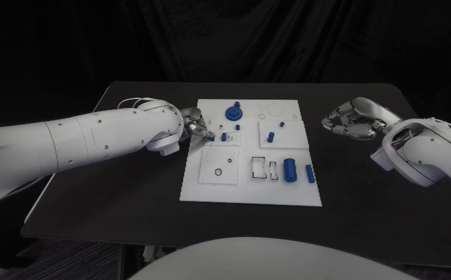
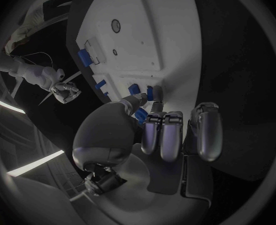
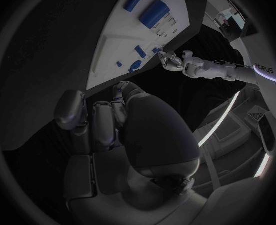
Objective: Assemble the parts on the task board
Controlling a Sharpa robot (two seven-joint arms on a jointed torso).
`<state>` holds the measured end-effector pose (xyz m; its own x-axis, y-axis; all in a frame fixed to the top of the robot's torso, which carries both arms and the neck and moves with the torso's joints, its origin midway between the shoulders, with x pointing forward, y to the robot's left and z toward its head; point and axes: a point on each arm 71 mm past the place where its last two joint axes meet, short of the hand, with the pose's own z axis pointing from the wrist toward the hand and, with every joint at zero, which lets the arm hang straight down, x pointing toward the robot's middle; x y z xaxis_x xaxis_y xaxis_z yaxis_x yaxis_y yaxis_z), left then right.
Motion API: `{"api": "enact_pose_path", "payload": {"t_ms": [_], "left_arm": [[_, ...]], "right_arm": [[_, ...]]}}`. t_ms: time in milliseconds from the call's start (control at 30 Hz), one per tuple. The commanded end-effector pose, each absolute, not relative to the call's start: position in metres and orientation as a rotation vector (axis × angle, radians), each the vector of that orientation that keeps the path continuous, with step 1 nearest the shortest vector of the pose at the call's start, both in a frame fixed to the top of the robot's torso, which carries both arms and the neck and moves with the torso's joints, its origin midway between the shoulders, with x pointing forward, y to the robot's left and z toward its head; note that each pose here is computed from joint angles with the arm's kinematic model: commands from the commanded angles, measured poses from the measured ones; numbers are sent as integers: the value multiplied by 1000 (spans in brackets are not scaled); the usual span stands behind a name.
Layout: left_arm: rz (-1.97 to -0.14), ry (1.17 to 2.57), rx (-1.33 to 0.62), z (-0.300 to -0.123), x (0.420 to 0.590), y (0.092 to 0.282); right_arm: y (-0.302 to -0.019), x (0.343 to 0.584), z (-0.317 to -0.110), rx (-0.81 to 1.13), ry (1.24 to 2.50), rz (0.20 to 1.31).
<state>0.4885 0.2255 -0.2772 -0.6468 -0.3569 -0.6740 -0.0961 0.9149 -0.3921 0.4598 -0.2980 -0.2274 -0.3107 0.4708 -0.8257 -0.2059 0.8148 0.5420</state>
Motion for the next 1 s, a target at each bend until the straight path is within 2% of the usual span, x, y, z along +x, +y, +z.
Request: {"api": "enact_pose_path", "payload": {"t_ms": [33,1000], "left_arm": [[-417,2289,-310,-282,485,224],[-407,2309,-304,-284,485,224]], "right_arm": [[-299,459,-230,212,1780,665],[-299,459,-231,213,1790,663]]}}
